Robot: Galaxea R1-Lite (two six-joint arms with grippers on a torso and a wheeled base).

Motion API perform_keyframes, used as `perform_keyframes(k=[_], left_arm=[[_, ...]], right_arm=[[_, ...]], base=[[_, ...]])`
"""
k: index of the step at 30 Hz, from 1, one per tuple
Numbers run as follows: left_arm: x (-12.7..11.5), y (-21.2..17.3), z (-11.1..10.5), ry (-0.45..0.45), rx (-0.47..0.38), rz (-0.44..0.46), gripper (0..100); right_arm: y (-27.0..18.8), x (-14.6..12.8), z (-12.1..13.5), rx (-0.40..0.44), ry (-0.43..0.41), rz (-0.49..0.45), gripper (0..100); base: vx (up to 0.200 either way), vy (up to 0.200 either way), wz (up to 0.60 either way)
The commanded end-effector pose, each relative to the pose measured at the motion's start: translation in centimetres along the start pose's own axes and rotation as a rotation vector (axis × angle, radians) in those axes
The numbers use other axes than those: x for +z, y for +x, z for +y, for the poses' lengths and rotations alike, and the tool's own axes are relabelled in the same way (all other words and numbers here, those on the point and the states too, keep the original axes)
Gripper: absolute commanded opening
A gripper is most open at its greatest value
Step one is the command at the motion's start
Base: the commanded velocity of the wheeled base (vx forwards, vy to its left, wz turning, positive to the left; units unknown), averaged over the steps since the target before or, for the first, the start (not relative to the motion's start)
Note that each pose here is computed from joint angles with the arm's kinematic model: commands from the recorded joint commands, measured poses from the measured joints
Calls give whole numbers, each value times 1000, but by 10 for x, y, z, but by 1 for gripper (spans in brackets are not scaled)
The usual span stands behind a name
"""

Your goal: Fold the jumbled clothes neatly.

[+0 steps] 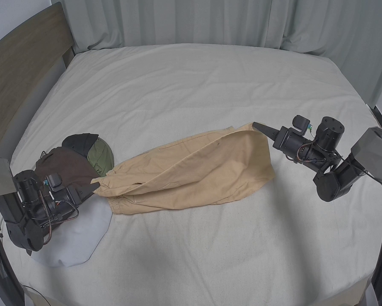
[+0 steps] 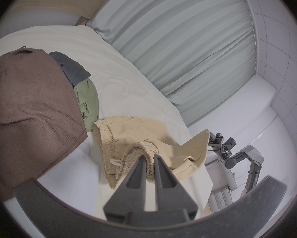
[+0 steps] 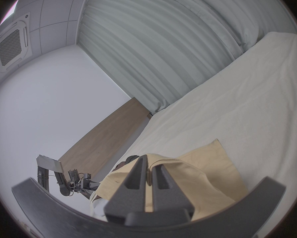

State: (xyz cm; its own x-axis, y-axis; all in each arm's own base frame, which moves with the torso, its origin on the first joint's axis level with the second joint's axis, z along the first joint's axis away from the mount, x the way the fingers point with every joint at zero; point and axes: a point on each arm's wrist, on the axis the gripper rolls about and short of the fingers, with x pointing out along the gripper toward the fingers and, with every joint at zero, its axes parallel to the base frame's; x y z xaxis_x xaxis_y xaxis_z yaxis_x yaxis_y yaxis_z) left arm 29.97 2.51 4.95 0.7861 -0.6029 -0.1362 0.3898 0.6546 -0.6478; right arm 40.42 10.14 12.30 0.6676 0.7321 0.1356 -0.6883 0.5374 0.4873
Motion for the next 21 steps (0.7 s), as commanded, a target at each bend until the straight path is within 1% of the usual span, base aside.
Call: perform_keyframes(k=[1,7,11,14,16,21], left_arm=[[0,4,4,-5,10,-6,0],[4,6,6,-28,7,-21,0],[2,8,8,-41,12,-16,0],[2,10,11,-43,20,-20,0],[3,15,17,-44,51,-43,0],[0,18,21,-51,58,-36,0]], right_arm=[[8,-2,-7,4,5,-3,0],[15,4,-11,7,9,-11,0],[20,4,-15,5,10,-11,0],[21,4,-19,-1,12,-11,0],[25,3,-24,2,7,-17,0],[29,3,-30,-10,18,-6,0]], base=[[0,0,0],[0,0,0],[0,0,0],[0,0,0],[0,0,0],[0,0,0]])
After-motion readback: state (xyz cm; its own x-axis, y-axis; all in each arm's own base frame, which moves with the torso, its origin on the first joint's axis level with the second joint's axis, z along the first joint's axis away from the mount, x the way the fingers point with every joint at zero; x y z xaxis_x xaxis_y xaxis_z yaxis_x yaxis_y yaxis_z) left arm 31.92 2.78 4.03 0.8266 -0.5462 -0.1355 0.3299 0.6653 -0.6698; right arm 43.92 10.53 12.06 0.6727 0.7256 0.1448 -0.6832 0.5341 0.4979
